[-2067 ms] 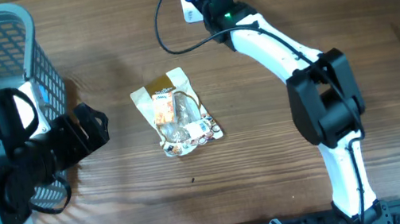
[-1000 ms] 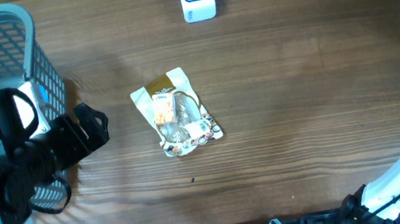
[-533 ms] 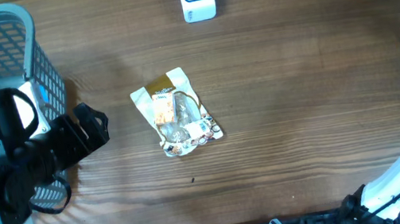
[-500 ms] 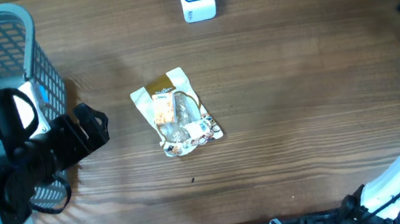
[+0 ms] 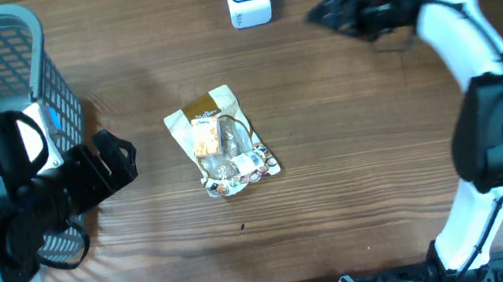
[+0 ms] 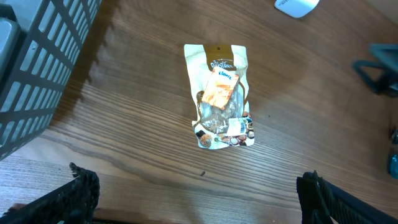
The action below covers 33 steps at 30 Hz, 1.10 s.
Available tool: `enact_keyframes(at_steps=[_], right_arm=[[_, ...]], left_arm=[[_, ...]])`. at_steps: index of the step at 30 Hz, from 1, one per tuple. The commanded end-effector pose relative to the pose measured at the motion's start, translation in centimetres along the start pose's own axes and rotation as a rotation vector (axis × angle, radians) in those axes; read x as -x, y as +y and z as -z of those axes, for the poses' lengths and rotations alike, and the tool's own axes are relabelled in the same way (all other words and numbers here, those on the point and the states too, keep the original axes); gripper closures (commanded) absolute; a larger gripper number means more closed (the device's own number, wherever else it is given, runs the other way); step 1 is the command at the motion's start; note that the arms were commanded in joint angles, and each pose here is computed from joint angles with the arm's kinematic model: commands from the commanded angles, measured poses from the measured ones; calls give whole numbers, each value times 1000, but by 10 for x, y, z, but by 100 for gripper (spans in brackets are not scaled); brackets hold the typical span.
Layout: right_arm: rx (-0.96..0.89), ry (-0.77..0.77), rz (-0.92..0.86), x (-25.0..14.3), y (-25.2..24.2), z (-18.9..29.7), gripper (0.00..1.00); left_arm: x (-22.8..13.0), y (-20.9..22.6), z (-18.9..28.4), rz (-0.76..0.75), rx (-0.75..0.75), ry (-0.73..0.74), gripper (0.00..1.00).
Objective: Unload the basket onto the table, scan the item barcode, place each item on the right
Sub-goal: 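Reach the right gripper back to the Pantree snack bag pile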
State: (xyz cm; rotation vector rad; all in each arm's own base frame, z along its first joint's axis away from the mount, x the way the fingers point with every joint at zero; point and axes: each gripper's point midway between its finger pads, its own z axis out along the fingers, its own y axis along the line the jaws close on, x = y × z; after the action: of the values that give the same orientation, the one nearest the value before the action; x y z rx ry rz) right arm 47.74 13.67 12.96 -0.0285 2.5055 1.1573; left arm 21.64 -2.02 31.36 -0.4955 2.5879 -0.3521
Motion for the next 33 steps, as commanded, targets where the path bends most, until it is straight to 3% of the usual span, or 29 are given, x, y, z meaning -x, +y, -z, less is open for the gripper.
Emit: enact_keyframes(at_steps=[1,5,9,14,18,22,29,33], right_arm=[[49,153,82,-47,52,-44,5],[15,308,100,-105,92,-81,6],[-1,402,120,-145,117,-100,18],[-203,413,105,-185,110,-126,23],[-216,373,61,-204,115,-147,27],[-217,346,40,-213,113,-158,28],[-287,214,71,-192,97,-165,33],[-292,212,62,-196,90,-168,43]], left_arm=[[2,-2,1,-18,-3,-7,0],[2,-2,1,-18,-3,-7,0],[2,-2,1,-18,-3,-7,0],[2,-2,1,-18,-3,-7,0],[2,-2,1,-18,-3,-7,0],[2,-2,1,-18,-3,-7,0],[2,-2,1,-18,-3,-7,0],[2,-2,1,-18,-3,-7,0]])
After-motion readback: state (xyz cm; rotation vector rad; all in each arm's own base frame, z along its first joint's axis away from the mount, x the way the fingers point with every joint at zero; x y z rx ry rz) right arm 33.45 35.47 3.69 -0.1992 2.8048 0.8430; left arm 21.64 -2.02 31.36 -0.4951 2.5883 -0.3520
